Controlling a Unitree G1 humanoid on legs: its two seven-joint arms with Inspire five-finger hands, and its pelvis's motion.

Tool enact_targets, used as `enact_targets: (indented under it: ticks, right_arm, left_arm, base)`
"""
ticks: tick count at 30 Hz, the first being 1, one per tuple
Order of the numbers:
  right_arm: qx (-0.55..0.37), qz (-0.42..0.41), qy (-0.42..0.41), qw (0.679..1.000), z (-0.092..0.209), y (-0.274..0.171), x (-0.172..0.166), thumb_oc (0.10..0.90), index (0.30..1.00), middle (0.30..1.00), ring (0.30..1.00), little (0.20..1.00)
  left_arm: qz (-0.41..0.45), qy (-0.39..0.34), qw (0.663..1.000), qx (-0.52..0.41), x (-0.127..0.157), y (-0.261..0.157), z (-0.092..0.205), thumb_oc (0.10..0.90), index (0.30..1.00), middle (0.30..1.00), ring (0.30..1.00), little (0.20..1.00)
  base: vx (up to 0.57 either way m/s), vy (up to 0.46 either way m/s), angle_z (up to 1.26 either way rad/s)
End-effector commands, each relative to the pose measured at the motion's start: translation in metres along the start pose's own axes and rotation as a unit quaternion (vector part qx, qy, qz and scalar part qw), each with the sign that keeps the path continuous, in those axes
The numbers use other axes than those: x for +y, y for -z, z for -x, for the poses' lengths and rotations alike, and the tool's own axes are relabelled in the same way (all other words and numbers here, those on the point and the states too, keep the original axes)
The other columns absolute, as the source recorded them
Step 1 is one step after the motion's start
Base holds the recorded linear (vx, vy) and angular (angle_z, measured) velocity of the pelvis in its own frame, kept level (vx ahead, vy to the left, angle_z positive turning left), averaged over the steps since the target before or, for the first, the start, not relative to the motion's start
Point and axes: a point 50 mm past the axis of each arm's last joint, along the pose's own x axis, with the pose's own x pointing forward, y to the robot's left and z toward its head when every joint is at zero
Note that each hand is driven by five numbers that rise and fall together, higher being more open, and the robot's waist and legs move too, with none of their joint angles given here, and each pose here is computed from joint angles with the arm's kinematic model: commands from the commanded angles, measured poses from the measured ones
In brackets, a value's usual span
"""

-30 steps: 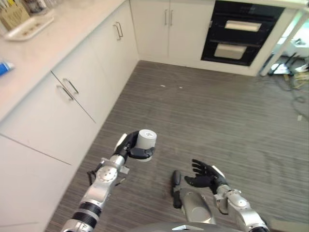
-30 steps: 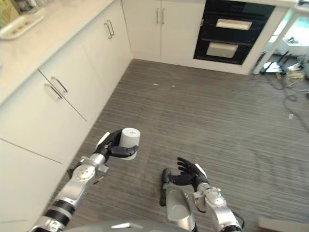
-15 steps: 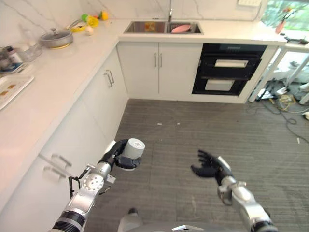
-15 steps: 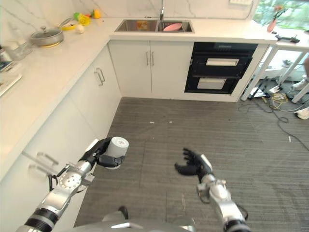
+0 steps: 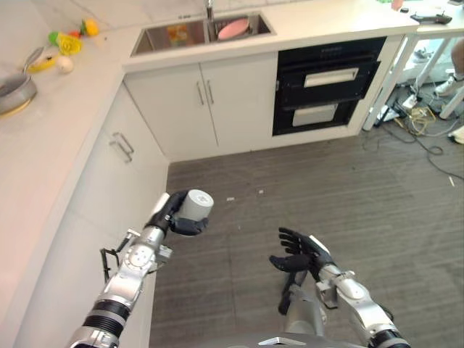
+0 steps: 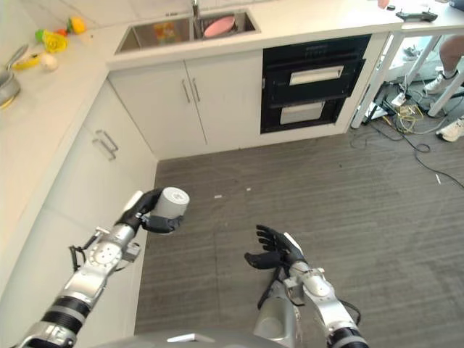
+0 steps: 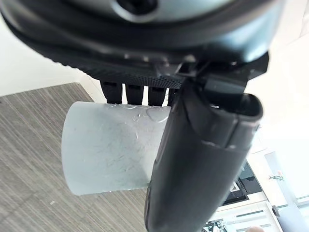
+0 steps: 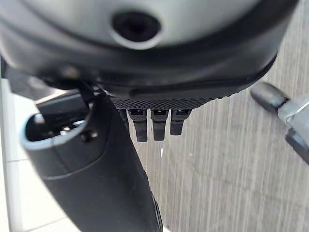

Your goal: Place the dishes in the dishwasher.

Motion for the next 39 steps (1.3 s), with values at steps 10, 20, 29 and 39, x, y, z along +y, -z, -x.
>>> enact_targets:
  ticks: [10,20,29,39]
  right_arm:
    - [-0.185,0.059,-0.007,0.981,0.000,-0.091,-0.002,0.800,0.900,0.900,0.900,0.900]
    - [-0.171,0.071,-0.020,0.982,0.002,-0.081,0.001,0.800,0.900,0.900,0.900,0.900]
    - [-0.168,0.047,0.002,0.985,-0.003,-0.077,0.004,0.800,0.900,0.900,0.900,0.900]
    - [-0.184,0.009,0.031,0.982,0.005,-0.077,-0.007,0.800,0.900,0.900,0.900,0.900]
  left_arm:
    - [0.053,-0.061,0.987,-0.139,0.020,-0.057,-0.009,0.400,0.300,0.300,0.300,0.300]
    - [0.049,-0.083,0.988,-0.119,0.027,-0.042,0.001,0.400,0.300,0.300,0.300,0.300]
    - [0.002,-0.052,0.988,-0.142,0.025,-0.061,-0.009,0.400,0.300,0.300,0.300,0.300]
    - [0.015,-0.053,0.986,-0.156,0.024,-0.064,-0.009,0.400,0.300,0.300,0.300,0.300]
  base:
    - [0.39,-0.246,-0.35]
    - [0.45,0.144,-0.55]
    - [0.34,0.313,-0.08]
    - [0.30,-0.025,0.00]
